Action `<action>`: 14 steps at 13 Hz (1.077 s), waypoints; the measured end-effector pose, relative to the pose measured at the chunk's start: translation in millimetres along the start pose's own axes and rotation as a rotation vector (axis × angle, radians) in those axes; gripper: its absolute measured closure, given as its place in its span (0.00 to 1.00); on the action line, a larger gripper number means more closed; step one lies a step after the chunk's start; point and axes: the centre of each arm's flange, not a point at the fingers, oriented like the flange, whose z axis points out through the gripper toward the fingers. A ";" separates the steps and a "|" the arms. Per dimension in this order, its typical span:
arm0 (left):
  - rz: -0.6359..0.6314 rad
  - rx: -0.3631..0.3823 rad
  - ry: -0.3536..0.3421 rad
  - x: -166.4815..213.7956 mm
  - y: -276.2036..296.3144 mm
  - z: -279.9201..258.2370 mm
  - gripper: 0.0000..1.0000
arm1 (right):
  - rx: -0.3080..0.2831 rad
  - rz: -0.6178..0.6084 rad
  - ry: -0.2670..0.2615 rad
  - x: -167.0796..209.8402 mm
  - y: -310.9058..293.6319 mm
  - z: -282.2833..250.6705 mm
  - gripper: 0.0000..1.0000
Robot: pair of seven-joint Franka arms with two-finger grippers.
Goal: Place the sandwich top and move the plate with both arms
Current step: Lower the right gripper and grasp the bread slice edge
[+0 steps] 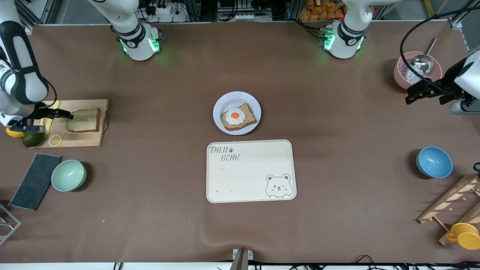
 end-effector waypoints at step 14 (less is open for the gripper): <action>0.022 0.000 0.004 -0.9 12.3 -1.7 0.00 | 0.019 -0.038 -0.037 4.4 10.5 31.9 0.44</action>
